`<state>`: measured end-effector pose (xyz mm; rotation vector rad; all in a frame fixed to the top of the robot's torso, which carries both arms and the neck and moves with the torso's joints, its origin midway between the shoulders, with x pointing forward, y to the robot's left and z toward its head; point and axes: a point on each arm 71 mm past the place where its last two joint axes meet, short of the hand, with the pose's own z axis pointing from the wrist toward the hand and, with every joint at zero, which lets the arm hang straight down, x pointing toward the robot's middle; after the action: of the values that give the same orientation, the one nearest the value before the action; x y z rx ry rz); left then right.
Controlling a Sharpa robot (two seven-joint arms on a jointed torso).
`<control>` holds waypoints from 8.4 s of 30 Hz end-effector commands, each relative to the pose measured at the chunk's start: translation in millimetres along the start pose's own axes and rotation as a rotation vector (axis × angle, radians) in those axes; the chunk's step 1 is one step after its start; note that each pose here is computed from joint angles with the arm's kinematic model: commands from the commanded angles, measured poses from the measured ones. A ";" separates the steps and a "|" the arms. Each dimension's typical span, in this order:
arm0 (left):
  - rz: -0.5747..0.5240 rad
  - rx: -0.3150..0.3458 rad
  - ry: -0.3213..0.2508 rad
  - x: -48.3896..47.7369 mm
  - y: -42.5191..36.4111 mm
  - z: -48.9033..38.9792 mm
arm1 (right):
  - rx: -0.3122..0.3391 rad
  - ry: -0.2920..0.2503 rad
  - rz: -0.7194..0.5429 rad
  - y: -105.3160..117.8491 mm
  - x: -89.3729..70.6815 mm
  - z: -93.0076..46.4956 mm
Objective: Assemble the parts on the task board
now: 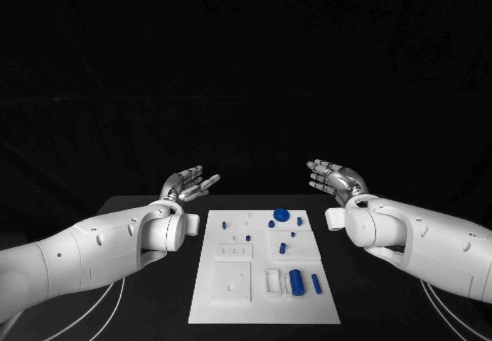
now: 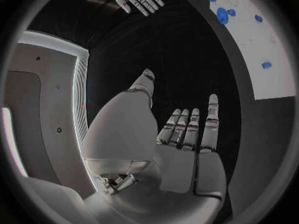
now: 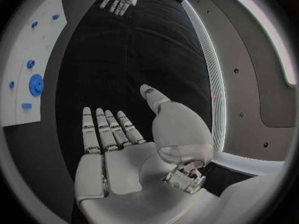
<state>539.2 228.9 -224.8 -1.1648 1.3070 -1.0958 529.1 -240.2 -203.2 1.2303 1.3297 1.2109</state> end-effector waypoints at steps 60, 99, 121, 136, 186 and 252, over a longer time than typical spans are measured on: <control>-0.082 0.110 0.388 3.6 -80.9 -43.5 | -0.181 0.274 -1.601 24.8 38.0 44.9; -0.073 0.130 0.379 -2.5 -92.3 -44.2 | -0.097 0.331 -1.648 11.1 35.6 43.2; -0.071 0.135 0.377 -3.7 -94.7 -44.4 | -0.116 0.317 -1.632 10.3 36.5 43.7; -0.069 0.136 0.374 -4.4 -95.2 -43.7 | -0.232 0.135 -1.608 25.9 45.0 44.5; -0.062 0.158 0.409 8.8 -107.8 -44.3 | -0.279 0.050 -1.610 29.2 92.8 60.2; -0.048 0.146 0.414 10.2 -110.2 -42.5 | -0.231 0.089 -1.581 16.9 97.1 61.8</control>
<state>503.6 207.9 -115.4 -0.9049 1.4773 -1.4862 586.1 -139.7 -193.4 -0.2334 1.5598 0.1804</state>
